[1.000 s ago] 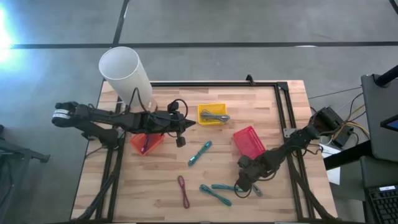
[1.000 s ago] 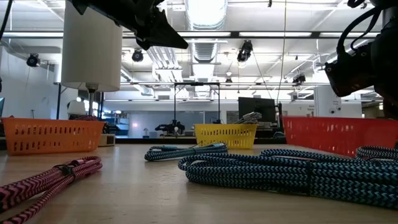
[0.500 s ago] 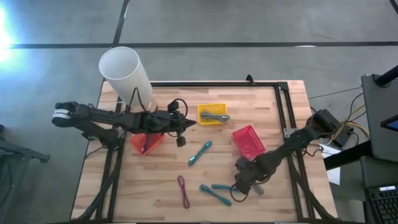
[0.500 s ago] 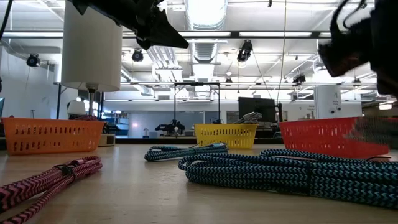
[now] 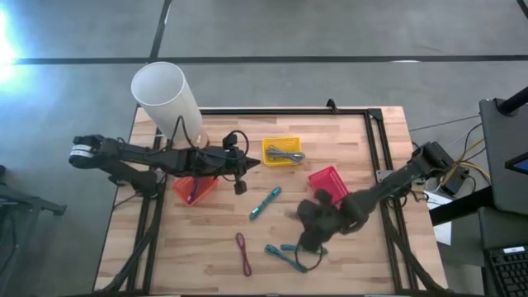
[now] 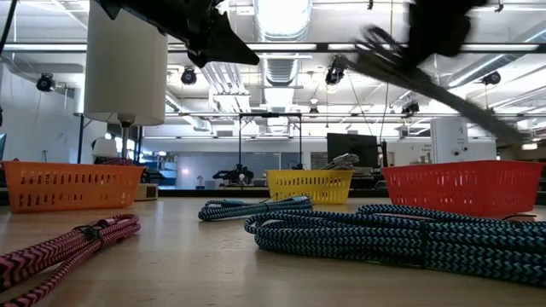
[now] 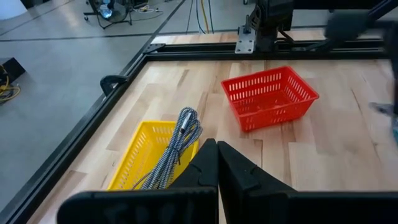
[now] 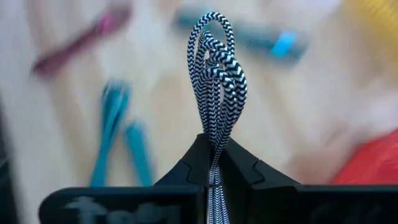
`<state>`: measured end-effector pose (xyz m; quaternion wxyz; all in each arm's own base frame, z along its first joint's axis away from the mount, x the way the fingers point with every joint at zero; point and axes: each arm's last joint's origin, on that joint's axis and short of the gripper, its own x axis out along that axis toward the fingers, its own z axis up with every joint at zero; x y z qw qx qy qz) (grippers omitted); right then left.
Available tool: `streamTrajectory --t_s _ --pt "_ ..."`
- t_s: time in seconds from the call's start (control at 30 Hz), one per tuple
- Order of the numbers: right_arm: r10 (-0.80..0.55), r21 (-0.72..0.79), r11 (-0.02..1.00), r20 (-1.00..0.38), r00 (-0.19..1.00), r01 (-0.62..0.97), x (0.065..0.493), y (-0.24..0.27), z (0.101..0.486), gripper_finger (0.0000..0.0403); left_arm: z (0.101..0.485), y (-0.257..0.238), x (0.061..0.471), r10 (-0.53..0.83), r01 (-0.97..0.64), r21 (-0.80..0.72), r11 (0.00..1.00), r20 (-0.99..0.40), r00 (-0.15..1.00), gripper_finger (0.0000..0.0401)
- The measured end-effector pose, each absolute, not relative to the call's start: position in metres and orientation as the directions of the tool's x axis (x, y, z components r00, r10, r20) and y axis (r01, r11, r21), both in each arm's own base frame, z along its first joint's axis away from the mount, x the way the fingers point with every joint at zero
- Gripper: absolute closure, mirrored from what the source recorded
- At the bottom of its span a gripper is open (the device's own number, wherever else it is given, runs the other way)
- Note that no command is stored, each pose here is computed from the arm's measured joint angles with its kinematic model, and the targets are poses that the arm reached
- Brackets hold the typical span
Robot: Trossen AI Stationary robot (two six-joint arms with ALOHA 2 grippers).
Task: Pick & Place USB Port
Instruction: Put the white patterned charger cable into the yellow bin
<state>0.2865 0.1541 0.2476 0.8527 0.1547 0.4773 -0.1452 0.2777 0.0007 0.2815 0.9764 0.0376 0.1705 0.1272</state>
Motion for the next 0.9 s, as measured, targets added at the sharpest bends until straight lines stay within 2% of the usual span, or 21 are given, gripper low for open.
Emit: streamTrajectory --t_s 0.2,0.4,0.67,0.9 --pt "-0.332 -0.087 0.917 -0.705 0.627 0.388 0.288 0.116 0.288 0.0387 0.285 0.001 0.279 0.261 -0.237 0.114 0.965 -0.312 0.914 0.0401" --pt "-0.424 -0.141 0.876 -0.681 0.597 0.462 0.292 0.051 0.309 0.0387 0.29 0.001 0.28 0.261 -0.24 0.106 0.965 -0.278 0.924 0.0401" --pt "-0.403 -0.175 0.871 -0.79 0.462 0.459 0.311 -0.032 0.285 0.0387 0.291 0.001 0.28 0.261 -0.236 0.119 0.964 -0.269 0.927 0.0401" --pt "-0.303 -0.132 0.905 -0.868 0.394 0.405 0.329 -0.088 0.263 0.0387 0.289 0.001 0.28 0.261 -0.234 0.125 0.964 -0.288 0.921 0.0401"
